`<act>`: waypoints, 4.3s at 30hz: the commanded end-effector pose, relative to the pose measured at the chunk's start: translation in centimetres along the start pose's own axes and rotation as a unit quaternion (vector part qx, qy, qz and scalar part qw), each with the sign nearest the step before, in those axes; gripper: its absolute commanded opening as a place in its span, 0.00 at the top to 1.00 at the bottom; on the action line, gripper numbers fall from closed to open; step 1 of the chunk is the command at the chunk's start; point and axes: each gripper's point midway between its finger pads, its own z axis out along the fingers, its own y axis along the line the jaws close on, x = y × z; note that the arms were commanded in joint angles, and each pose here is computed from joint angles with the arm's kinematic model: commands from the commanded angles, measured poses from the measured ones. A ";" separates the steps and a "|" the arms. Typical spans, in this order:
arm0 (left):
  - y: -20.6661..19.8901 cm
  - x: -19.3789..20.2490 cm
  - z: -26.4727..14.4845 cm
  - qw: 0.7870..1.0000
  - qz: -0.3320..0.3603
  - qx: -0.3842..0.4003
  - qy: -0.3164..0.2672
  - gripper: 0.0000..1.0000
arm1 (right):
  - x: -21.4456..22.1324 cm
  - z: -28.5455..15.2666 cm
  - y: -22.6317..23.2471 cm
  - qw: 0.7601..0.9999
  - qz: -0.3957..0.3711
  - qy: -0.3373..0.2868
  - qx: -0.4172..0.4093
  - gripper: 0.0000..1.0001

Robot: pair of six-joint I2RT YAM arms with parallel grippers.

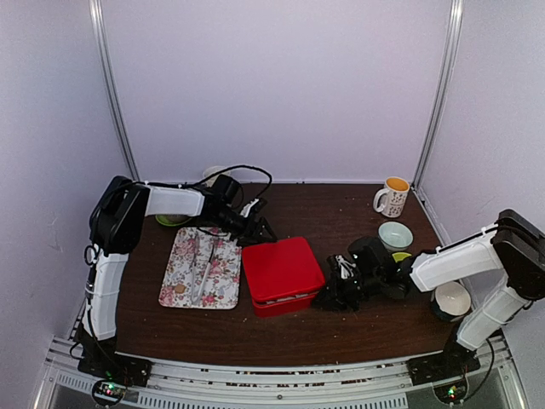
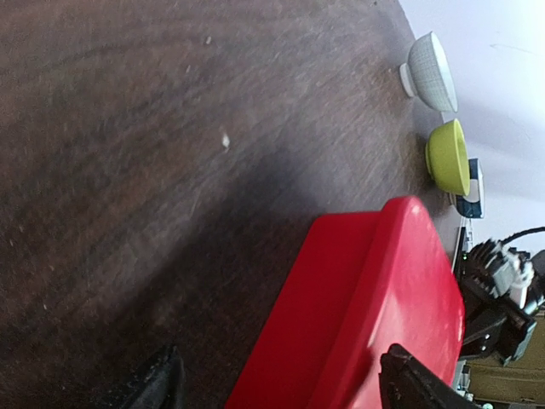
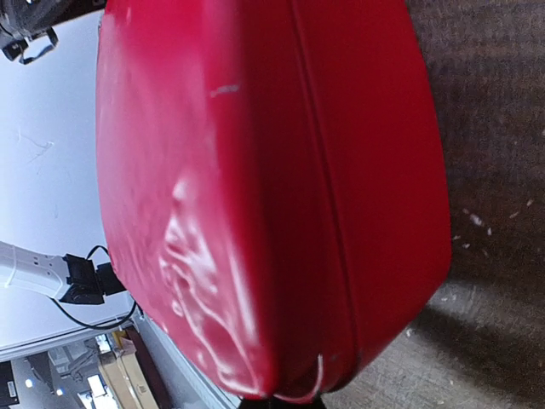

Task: Pack the chocolate
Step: Rotate the packed packing box at the center of the board, then pick up the box lid from the packing box.

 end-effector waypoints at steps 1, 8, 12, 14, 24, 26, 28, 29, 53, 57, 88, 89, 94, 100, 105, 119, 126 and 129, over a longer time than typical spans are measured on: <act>0.2 0.7 0.2 1.000 -0.011 0.016 -0.004 0.19 | -2.2 -0.4 0.7 0.999 0.001 -0.031 -0.031 1.00; -0.1 2.6 -0.6 0.999 -0.036 0.020 -0.019 0.19 | -4.9 -1.1 -0.4 0.998 0.004 -0.063 -0.021 1.00; -1.0 3.3 -1.9 0.998 -0.048 0.022 -0.044 0.18 | -6.4 -1.6 -1.1 0.997 -0.006 -0.077 -0.006 1.00; -1.6 3.5 -2.6 0.997 -0.052 0.023 -0.061 0.18 | -7.0 -1.7 -1.4 0.997 -0.012 -0.079 0.001 1.00; -3.2 6.4 -3.6 0.991 -0.091 0.000 -0.093 0.18 | -9.6 -1.6 -2.2 0.994 -0.047 -0.088 0.037 1.00; -3.5 6.5 -3.9 0.991 -0.090 -0.006 -0.099 0.18 | -10.1 -2.0 -2.3 0.993 -0.057 -0.094 0.051 0.98; -3.5 6.6 -4.4 0.990 -0.090 -0.019 -0.107 0.18 | -10.4 -2.5 -2.6 0.990 -0.068 -0.101 0.070 0.94; -3.8 6.5 -4.7 0.990 -0.088 -0.024 -0.112 0.18 | -10.5 -2.9 -2.6 0.989 -0.073 -0.106 0.078 0.92; -4.6 3.5 -9.9 0.974 0.019 -0.146 -0.175 0.12 | -7.5 -6.0 0.9 0.986 -0.019 -0.164 0.014 0.36; -6.7 3.0 -8.9 0.983 0.048 -0.085 -0.156 0.18 | -7.5 -5.5 1.7 0.986 -0.002 -0.164 -0.004 0.36; -5.7 4.2 -3.7 0.996 0.023 -0.001 -0.084 0.24 | -9.0 -2.2 6.1 0.988 -0.002 -0.134 -0.071 0.54; -5.6 4.2 -3.7 0.996 0.022 -0.002 -0.083 0.24 | -8.9 -2.3 6.4 0.988 -0.005 -0.133 -0.076 0.54; -4.9 4.6 -4.0 0.996 0.025 -0.029 -0.078 0.26 | -9.0 -2.4 7.3 0.988 -0.020 -0.131 -0.083 0.55; -5.1 4.3 -5.2 0.994 0.026 -0.043 -0.099 0.26 | -9.2 -2.5 7.5 0.987 -0.031 -0.133 -0.079 0.56; -5.5 4.1 -5.5 0.993 0.024 -0.036 -0.109 0.26 | -9.1 -2.0 6.8 0.989 -0.033 -0.126 -0.067 0.56; -3.8 3.1 -6.9 0.990 0.031 -0.069 -0.122 0.22 | -8.1 -2.6 4.1 0.992 -0.021 -0.123 -0.018 0.50; -3.1 2.1 -8.5 0.987 0.046 -0.081 -0.133 0.21 | -8.0 -2.1 3.6 0.993 -0.004 -0.117 -0.014 0.49; -3.0 2.1 -7.8 0.988 0.046 -0.072 -0.127 0.21 | -8.1 -1.8 3.7 0.994 0.002 -0.112 -0.014 0.52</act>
